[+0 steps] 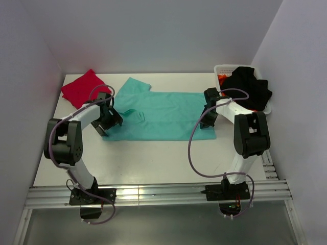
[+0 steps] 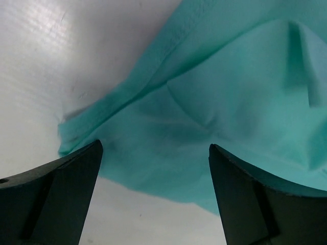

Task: Fold and stack the t-shirts
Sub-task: Fold the tshirt

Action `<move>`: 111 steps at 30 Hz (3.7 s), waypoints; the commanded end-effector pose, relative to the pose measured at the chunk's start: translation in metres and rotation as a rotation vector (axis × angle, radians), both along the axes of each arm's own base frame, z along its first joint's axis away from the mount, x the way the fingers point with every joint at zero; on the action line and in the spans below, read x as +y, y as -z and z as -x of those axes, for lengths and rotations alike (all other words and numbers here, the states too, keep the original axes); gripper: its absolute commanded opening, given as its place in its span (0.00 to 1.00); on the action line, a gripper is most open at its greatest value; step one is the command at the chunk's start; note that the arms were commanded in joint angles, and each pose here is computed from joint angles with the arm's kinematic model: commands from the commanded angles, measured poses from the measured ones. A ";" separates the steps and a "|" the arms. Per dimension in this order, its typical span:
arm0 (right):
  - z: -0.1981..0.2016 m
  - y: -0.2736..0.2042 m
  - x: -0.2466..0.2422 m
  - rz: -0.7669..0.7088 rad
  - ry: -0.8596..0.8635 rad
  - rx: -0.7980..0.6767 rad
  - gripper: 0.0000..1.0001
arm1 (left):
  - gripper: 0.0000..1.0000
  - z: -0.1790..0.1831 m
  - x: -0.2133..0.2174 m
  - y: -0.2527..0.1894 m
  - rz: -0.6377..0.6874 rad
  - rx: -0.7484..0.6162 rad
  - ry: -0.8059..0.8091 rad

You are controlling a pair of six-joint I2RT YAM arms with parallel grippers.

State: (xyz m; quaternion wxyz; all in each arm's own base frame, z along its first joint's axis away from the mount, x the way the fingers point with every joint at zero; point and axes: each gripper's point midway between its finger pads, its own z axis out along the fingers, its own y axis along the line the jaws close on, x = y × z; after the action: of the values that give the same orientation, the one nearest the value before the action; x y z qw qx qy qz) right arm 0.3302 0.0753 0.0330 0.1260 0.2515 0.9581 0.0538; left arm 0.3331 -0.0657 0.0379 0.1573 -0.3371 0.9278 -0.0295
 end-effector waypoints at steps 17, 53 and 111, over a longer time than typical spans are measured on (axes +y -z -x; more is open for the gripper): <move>0.071 -0.004 -0.032 0.081 0.058 0.094 0.00 | 0.89 0.071 0.018 -0.010 -0.095 -0.006 -0.041; -0.037 -0.163 -0.017 0.034 0.032 -0.203 0.98 | 1.00 -0.323 -0.017 -0.065 0.441 -0.609 0.283; -0.188 -0.079 -0.002 0.018 -0.017 -0.140 0.96 | 0.00 -0.245 -0.041 0.052 0.350 -0.279 0.305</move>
State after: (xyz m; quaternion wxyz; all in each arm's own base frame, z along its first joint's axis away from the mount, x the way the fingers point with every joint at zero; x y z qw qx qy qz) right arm 0.5116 0.0773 0.1089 0.1890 0.2341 0.9513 0.0674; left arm 0.6148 -0.1259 0.0271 0.2754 -0.1953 0.8817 -0.3295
